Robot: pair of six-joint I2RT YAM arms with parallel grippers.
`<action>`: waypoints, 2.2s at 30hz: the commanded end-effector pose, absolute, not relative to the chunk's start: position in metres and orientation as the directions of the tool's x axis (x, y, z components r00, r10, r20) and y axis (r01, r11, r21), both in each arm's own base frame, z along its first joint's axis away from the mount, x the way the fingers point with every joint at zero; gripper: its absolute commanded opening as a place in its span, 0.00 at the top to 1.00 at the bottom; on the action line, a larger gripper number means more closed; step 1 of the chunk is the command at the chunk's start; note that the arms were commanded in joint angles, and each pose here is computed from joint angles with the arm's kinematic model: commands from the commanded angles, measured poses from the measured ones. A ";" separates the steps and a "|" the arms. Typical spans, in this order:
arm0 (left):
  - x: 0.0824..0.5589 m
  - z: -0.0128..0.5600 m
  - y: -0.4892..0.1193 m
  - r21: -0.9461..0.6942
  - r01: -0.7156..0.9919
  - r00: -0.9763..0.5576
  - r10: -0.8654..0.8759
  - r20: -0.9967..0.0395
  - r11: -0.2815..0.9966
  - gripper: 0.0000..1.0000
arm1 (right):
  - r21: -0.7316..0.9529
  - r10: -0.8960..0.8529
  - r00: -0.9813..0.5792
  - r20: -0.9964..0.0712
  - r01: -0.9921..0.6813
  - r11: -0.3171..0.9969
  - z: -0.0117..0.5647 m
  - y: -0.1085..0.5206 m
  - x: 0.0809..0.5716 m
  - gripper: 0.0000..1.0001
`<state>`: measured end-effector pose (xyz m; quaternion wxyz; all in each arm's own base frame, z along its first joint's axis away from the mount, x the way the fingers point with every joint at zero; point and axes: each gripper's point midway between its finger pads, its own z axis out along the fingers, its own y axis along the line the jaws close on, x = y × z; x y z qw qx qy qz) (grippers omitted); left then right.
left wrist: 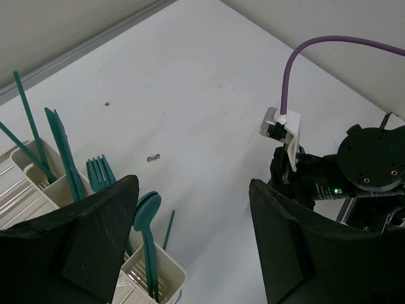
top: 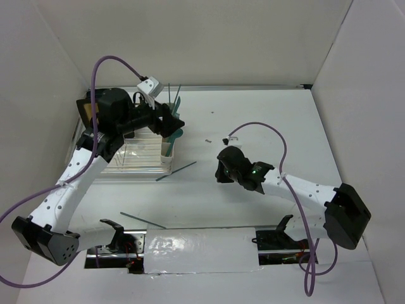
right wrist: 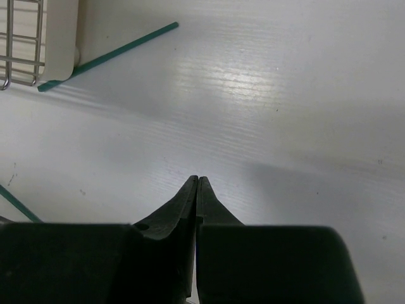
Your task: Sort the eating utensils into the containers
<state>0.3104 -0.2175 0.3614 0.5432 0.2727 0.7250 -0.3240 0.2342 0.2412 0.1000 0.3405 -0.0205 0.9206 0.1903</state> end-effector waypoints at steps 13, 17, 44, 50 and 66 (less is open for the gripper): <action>0.309 0.351 -0.190 -0.159 0.663 -0.273 0.038 -0.961 0.732 0.17 | 0.509 0.353 -0.747 -0.564 0.023 0.861 0.104 0.288 0.270 0.38; 0.303 0.353 -0.178 -0.163 0.645 -0.261 0.015 -0.965 0.747 0.17 | 0.610 0.479 -0.730 -0.488 0.107 0.785 0.107 0.312 0.286 0.30; 0.288 0.353 -0.118 -0.153 0.513 -0.207 -0.051 -0.977 0.845 0.15 | 0.286 0.562 -0.760 -0.326 0.487 0.825 0.012 0.352 0.311 0.47; 0.282 0.359 -0.112 -0.137 0.488 -0.181 -0.054 -0.982 0.862 0.14 | 0.178 0.540 -0.780 -0.315 0.510 0.841 -0.005 0.330 0.300 0.61; 0.273 0.369 -0.103 -0.120 0.473 -0.143 -0.058 -0.988 0.873 0.13 | -0.098 0.416 -0.856 -0.307 0.463 0.881 -0.057 0.244 0.275 0.85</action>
